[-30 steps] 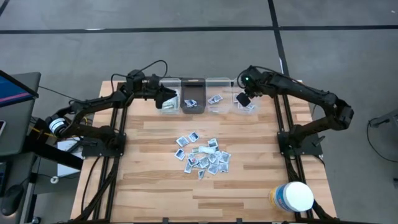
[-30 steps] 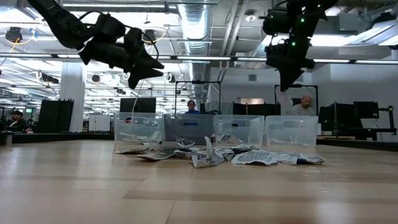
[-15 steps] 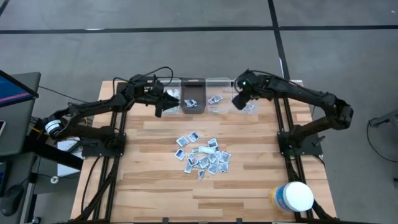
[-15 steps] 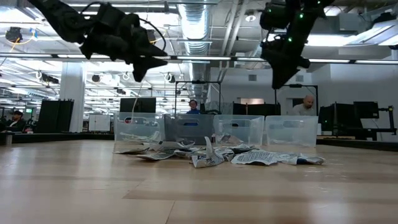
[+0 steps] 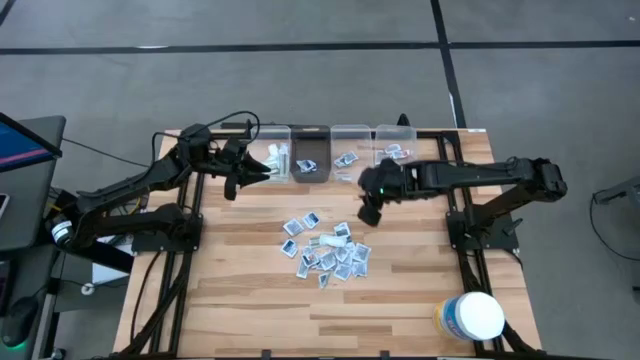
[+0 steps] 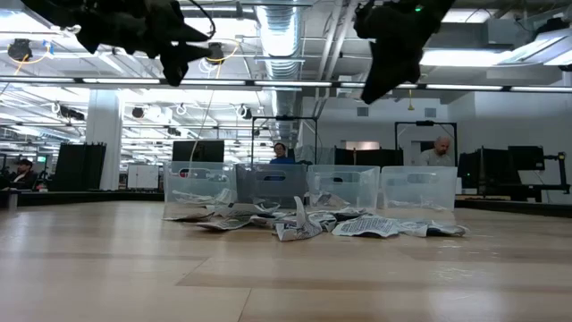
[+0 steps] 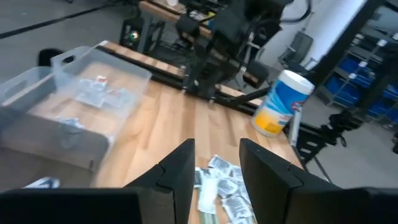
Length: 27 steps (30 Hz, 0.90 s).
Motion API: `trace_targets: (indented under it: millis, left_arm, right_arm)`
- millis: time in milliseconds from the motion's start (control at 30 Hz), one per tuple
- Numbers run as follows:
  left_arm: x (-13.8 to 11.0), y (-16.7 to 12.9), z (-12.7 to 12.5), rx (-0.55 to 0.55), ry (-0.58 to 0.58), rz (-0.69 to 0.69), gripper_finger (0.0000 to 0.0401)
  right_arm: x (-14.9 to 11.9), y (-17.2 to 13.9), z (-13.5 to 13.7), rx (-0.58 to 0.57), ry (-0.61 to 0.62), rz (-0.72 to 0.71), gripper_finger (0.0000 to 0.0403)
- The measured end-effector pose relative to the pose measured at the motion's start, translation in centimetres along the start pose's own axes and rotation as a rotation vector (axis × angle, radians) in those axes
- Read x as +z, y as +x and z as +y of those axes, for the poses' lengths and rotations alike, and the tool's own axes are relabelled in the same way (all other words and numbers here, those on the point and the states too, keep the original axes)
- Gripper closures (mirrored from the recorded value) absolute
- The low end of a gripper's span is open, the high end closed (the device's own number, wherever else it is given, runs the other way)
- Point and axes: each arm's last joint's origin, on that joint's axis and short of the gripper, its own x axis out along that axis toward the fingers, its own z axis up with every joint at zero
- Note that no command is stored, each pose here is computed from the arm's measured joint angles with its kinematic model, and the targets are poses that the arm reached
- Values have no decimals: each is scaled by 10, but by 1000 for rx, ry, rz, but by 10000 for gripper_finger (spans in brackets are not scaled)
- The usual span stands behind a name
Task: Pick & Place First Aid Supplies
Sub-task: Put the towelette pack into the middle transparent bin
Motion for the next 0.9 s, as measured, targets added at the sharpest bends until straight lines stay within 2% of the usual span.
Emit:
trace_targets:
  millis: [133, 300, 400, 567, 733, 900]
  left_arm:
    - [-1, 3, -7, -42, -22, 7, 275]
    - [-7, 18, -10, -58, -51, 53, 275]
    - [-15, 32, -12, -46, -63, 93, 275]
    - [-26, 64, -28, -190, 16, 128, 275]
    - [-42, 84, -36, -168, -4, 199, 275]
    - [-54, 95, -37, -156, -96, 264, 275]
  right_arm:
    - [-14, 2, 18, 64, -7, 6, 296]
    - [-37, 20, 23, 119, -11, 38, 296]
    - [-56, 32, 26, 162, -87, 84, 296]
    - [-87, 39, 42, 238, -256, 103, 296]
    - [-108, 46, 59, 297, -480, 64, 296]
    - [-121, 63, 67, 297, -615, 96, 296]
